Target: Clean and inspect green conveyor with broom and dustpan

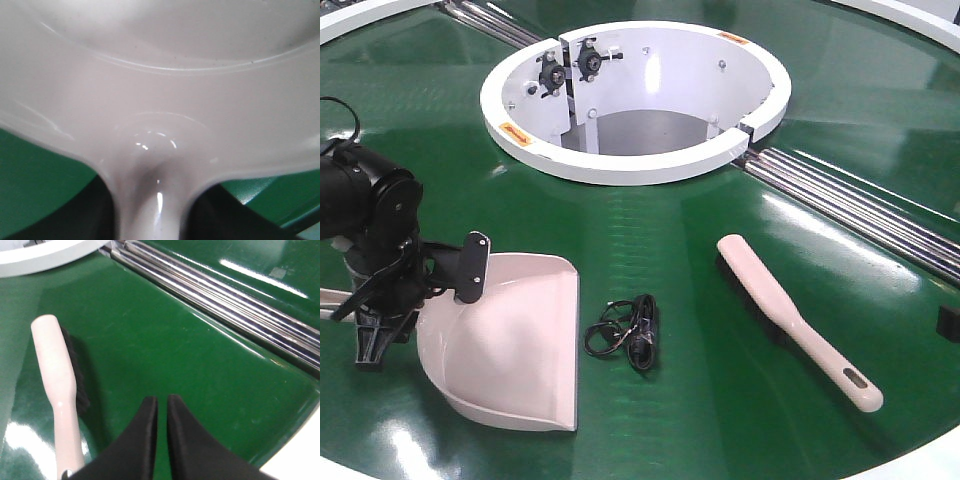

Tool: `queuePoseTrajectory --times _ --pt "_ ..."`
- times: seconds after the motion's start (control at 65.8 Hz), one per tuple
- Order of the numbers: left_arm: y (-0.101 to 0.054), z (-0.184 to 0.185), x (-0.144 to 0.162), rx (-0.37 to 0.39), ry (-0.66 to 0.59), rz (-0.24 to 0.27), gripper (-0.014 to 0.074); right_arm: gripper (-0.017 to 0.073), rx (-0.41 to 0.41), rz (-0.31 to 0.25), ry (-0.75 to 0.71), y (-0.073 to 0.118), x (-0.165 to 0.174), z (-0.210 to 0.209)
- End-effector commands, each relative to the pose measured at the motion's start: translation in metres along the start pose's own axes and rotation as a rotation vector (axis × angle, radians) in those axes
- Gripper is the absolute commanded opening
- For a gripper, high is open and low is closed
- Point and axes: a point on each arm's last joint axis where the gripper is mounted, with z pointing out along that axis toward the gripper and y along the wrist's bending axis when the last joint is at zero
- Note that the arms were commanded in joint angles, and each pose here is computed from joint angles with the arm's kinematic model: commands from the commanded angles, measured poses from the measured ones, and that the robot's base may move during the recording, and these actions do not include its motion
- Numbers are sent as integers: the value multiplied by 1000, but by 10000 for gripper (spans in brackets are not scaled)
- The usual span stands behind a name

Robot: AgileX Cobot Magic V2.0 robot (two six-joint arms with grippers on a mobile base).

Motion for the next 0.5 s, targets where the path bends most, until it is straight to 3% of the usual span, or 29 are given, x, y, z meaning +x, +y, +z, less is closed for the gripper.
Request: queuePoseTrajectory --times 0.0,0.167,0.273,0.38,0.486 --pt "3 -19 1 -65 -25 -18 -7 190 -9 -59 -59 3 -21 -3" --pt "3 -19 1 -66 -26 -18 -7 429 -77 -173 -10 19 -29 3" --pt "3 -19 1 -66 -26 -18 -7 544 -119 -211 41 31 -33 11" --pt "3 -19 1 -66 -26 -18 -7 613 -154 -244 99 43 -37 21" --pt "3 -19 1 -66 -26 -18 -7 624 -177 -282 182 56 -41 34"
